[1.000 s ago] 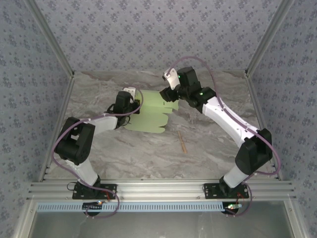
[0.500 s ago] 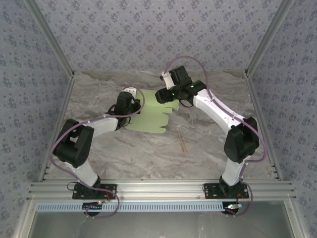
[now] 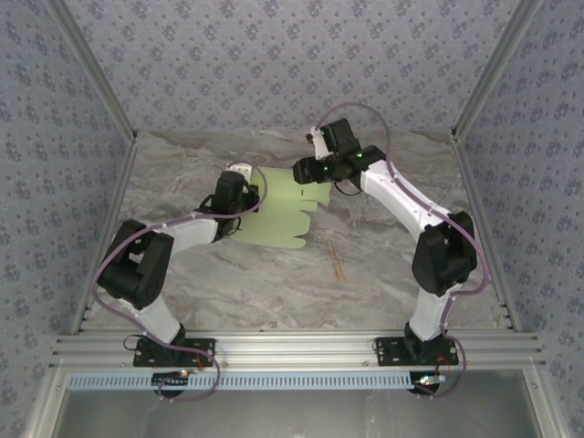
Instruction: Fold the paper box
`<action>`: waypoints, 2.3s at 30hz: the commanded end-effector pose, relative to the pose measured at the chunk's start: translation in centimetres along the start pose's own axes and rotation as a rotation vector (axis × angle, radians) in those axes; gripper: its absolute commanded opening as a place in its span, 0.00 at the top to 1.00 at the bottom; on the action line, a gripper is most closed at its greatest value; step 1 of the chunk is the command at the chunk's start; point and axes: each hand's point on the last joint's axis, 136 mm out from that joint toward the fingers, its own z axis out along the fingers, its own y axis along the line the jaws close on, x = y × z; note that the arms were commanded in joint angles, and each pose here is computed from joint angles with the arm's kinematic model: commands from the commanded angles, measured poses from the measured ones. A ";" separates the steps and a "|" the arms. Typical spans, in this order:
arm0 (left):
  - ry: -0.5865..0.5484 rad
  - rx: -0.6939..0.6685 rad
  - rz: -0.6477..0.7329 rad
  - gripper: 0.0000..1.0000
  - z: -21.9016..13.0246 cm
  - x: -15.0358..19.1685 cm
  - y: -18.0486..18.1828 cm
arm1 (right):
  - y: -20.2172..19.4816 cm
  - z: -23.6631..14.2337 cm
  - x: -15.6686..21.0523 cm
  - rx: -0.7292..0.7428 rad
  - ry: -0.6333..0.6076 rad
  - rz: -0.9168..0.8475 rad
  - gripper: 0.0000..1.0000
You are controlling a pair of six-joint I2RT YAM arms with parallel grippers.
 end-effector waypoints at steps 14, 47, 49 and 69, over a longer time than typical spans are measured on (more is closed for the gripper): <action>-0.081 -0.021 -0.001 1.00 -1.3 -2.9 -0.7 | 2.5 1.7 1.7 -0.083 0.063 0.117 0.48; -0.044 -0.025 0.055 1.00 -1.9 -2.8 -0.9 | -1.7 0.2 1.1 0.219 0.140 -0.791 0.47; -0.046 -0.022 0.055 1.00 -2.0 -2.9 -1.0 | -1.8 0.5 1.0 0.231 0.144 -0.794 0.51; 0.035 -0.052 -0.036 1.00 -1.6 -2.6 -0.8 | -0.7 1.8 -1.8 0.414 -0.037 -0.300 0.79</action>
